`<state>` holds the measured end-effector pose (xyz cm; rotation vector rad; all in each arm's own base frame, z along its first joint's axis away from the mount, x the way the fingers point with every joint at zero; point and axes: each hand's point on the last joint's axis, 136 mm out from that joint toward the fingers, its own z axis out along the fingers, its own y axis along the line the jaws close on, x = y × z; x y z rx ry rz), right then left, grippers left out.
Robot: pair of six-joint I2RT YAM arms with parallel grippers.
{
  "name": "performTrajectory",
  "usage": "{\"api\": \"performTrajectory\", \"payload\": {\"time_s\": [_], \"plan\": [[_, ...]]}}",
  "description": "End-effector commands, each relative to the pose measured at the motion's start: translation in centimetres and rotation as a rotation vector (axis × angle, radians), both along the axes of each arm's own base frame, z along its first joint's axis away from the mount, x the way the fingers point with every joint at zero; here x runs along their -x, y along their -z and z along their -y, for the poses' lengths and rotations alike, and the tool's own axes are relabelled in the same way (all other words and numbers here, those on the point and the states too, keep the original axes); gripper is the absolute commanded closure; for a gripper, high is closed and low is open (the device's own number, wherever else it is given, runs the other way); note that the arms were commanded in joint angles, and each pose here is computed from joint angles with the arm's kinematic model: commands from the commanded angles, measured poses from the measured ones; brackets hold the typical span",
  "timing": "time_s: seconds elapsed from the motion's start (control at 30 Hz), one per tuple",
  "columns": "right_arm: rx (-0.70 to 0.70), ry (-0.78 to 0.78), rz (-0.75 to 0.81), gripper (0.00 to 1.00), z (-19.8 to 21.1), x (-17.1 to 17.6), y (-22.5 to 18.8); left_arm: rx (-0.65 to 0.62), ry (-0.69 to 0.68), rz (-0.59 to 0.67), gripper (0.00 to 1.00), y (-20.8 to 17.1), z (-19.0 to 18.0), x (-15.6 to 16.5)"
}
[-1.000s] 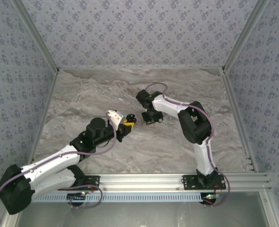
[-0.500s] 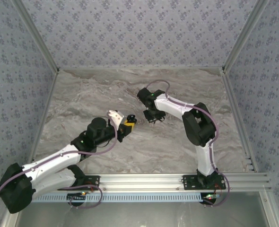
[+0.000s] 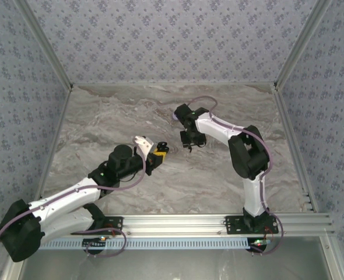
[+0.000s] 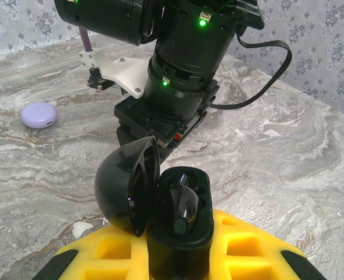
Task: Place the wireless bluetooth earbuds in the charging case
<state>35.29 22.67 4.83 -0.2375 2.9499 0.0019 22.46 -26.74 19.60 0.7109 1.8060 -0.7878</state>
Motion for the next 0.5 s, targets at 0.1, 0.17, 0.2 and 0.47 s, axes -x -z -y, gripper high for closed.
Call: {"api": "performTrajectory", "payload": {"time_s": [0.1,0.17,0.2,0.47], "plan": [[-0.013,0.023,-0.046,0.54,-0.7,0.1,1.5,0.051,0.019,0.034,0.92,-2.5,0.8,-0.1],[-0.010,0.022,-0.051,0.54,-0.7,0.0,1.8,0.050,0.019,0.034,0.92,-2.5,0.8,-0.1],[-0.008,0.019,-0.051,0.54,-0.8,-0.1,1.9,0.049,0.020,0.032,0.92,-2.4,0.8,0.0],[0.001,-0.015,-0.067,0.54,-1.1,-0.4,2.7,0.049,0.018,0.031,0.92,-2.4,0.7,0.0]]}}
